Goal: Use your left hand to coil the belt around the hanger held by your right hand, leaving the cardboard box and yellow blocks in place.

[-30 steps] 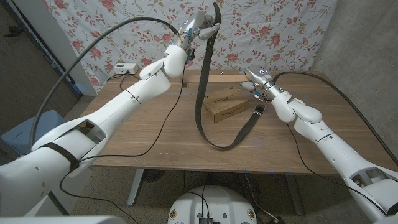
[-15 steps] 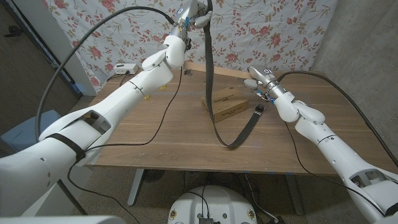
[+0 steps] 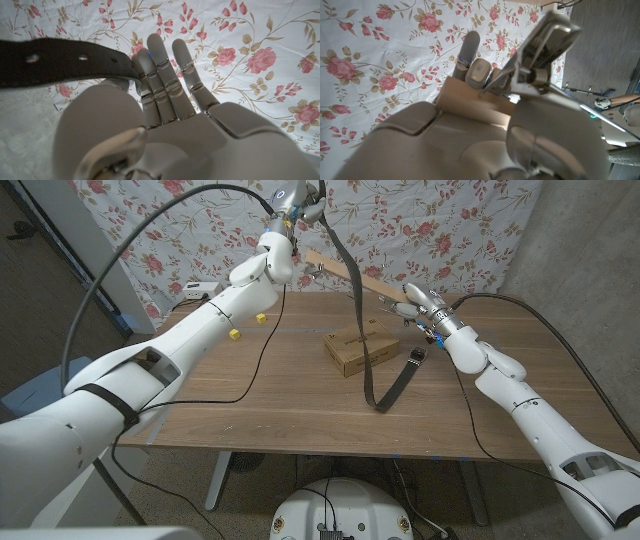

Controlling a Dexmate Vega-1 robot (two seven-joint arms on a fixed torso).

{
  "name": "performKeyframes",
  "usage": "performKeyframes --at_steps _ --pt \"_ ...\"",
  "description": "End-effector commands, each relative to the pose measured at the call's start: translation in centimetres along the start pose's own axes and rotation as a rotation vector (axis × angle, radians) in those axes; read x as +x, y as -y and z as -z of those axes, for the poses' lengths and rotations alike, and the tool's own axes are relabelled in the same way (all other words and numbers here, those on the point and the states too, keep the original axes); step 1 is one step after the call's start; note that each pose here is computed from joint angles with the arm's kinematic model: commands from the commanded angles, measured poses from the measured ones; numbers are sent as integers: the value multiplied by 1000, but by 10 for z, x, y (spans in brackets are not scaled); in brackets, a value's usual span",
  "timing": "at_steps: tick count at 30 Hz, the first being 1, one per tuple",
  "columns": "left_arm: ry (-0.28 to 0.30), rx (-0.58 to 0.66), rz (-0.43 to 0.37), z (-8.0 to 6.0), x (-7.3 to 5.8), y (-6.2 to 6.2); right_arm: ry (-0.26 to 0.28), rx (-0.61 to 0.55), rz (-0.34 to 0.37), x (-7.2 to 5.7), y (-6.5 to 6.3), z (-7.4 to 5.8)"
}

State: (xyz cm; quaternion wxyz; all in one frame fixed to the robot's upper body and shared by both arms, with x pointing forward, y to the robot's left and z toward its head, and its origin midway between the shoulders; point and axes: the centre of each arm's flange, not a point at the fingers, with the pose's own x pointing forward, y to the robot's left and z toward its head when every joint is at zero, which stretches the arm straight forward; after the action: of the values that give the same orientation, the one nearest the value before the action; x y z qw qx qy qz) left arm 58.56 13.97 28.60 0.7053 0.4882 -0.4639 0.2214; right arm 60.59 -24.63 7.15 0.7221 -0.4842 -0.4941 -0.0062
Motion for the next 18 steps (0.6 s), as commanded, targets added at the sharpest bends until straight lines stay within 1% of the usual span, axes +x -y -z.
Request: performKeyframes --at_steps 1,5,9,12,15,18 --pt "-49 159 95 25 -9 23 18 251 42 7 16 -1" --pt "-43 165 128 28 -17 31 11 286 57 10 19 1" --pt "-26 176 166 28 -27 38 0 284 81 12 23 4" --pt "-20 178 196 29 -35 43 -15 291 110 15 26 8" --pt "-16 195 227 31 -43 49 -34 300 150 17 31 15" --pt "-19 199 269 35 -52 56 -61 287 220 18 36 21"
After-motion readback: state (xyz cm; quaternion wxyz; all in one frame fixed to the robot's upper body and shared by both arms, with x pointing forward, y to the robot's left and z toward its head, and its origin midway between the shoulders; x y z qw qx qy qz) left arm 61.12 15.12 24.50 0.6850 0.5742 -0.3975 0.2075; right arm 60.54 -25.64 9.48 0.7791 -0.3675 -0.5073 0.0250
